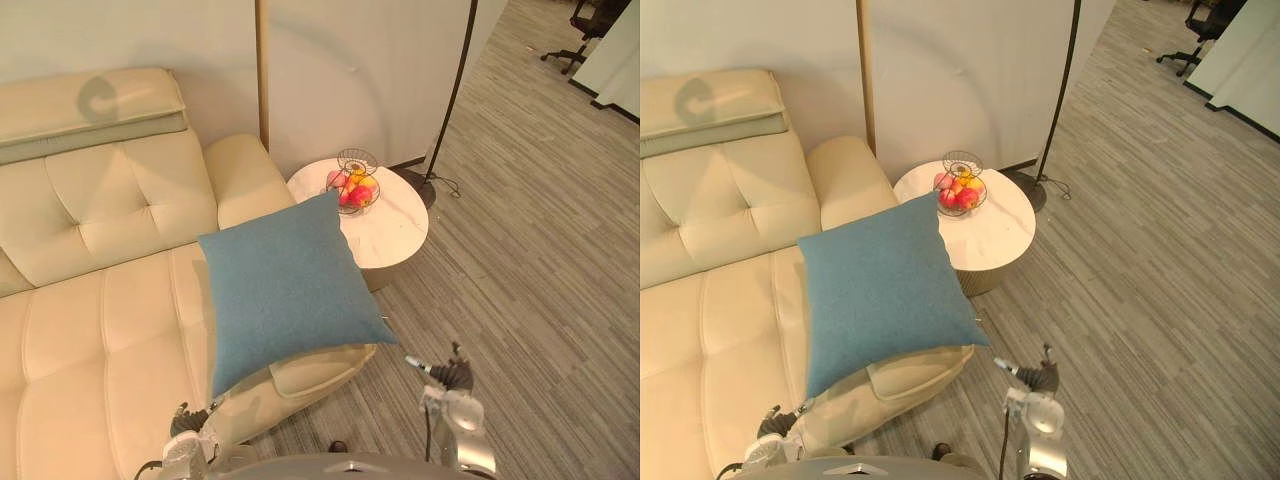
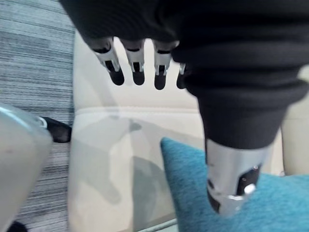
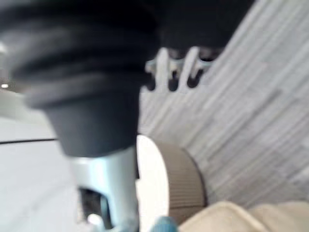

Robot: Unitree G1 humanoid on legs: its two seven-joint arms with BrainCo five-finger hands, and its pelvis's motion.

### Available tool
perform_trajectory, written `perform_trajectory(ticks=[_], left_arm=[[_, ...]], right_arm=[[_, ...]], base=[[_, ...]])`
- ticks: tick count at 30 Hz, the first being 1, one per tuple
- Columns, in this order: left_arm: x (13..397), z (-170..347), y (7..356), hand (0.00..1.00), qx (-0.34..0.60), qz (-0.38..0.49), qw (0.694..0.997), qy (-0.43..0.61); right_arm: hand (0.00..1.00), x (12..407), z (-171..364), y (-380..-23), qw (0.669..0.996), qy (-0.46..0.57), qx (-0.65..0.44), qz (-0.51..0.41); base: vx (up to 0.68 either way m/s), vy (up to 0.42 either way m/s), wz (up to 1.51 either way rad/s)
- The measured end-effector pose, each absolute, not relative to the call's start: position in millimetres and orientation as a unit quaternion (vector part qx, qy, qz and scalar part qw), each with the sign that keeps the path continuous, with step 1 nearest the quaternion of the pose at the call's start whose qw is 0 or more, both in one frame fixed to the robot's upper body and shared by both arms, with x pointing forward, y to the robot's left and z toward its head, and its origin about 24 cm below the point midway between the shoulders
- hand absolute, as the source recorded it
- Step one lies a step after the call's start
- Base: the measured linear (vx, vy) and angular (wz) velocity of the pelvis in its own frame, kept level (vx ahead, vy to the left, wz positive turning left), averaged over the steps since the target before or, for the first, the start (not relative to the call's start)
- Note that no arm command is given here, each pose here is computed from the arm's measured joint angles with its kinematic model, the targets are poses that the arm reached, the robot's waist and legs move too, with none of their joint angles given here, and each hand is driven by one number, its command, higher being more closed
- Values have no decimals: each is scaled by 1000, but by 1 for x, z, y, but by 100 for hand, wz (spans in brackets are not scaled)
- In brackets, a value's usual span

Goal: Pick up cushions and gather them together orderly.

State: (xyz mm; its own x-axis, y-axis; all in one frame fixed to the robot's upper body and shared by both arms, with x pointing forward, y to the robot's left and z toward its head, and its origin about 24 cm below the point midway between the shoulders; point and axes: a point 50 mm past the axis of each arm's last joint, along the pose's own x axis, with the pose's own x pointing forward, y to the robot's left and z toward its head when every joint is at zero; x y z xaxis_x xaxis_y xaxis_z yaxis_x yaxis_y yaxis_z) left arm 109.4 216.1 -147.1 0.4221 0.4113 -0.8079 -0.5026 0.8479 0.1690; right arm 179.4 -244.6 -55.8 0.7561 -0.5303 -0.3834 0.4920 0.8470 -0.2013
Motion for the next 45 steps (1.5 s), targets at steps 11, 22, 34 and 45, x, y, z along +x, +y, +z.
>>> perform_trajectory(ticks=[11, 22, 34, 45], left_arm=[[152, -119, 243, 0, -37, 288, 879, 378], [305, -21, 177, 0, -45, 146, 972, 177], [386, 96, 160, 100, 11, 106, 994, 28], [376, 125, 162, 100, -12, 107, 993, -52]], right_arm=[[0, 240, 5, -247, 966, 90, -136, -199], [0, 346, 107, -178, 982, -74, -157, -73], [100, 384, 179, -145, 981, -143, -113, -74], [100, 349, 171, -141, 979, -187, -61, -54]], base=[[-85, 6, 2], [-199, -37, 15], [-85, -5, 0], [20, -31, 1]])
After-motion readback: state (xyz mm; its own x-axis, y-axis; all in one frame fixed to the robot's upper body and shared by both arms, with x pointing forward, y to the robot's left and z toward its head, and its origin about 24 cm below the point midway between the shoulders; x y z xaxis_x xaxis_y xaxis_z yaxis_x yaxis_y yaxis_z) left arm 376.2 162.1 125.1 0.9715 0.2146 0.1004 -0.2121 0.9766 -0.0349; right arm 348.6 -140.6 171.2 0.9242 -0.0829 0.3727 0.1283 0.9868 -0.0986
